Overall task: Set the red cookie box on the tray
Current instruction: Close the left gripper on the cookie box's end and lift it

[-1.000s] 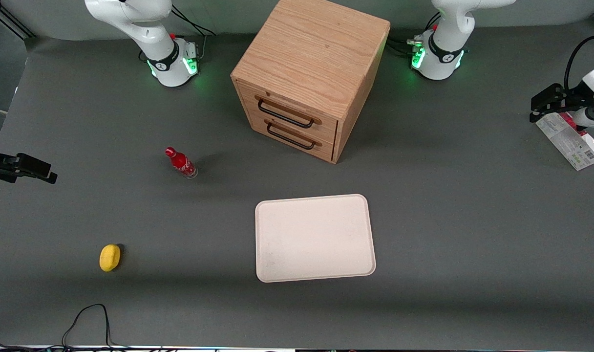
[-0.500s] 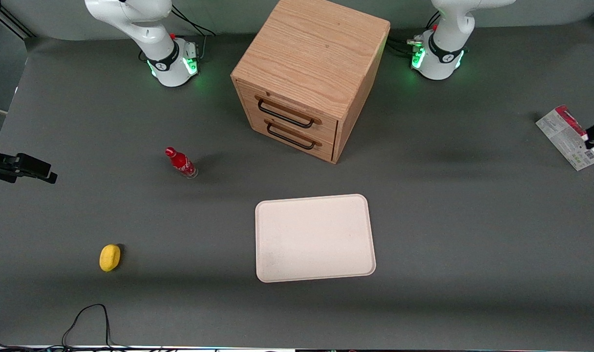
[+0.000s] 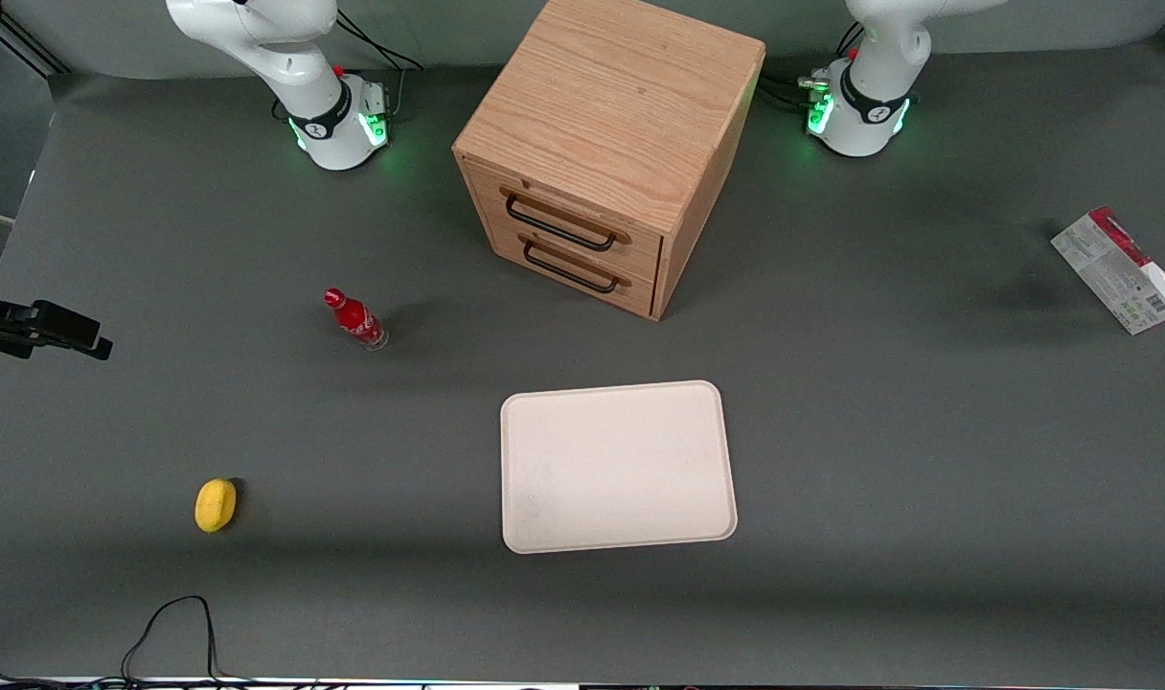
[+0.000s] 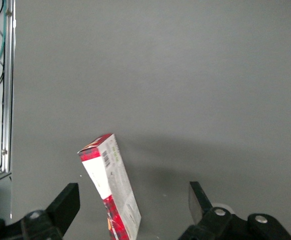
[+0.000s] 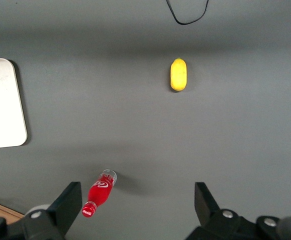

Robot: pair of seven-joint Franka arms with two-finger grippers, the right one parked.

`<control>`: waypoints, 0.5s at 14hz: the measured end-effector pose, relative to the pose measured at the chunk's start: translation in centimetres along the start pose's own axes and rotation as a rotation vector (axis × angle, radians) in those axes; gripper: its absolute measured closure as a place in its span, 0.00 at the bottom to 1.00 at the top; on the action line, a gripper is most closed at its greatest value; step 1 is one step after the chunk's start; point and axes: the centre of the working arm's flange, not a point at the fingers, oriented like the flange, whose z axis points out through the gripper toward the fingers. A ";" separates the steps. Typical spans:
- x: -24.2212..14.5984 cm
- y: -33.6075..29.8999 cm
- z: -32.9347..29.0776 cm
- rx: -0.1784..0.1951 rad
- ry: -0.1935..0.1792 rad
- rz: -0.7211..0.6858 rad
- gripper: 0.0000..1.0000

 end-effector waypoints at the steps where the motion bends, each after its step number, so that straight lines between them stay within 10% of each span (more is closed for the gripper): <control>1: -0.6 -1.3 2.1 0.006 -0.005 -0.026 0.03; 7: -2.6 -5.4 11.9 -0.029 -0.097 -0.162 0.05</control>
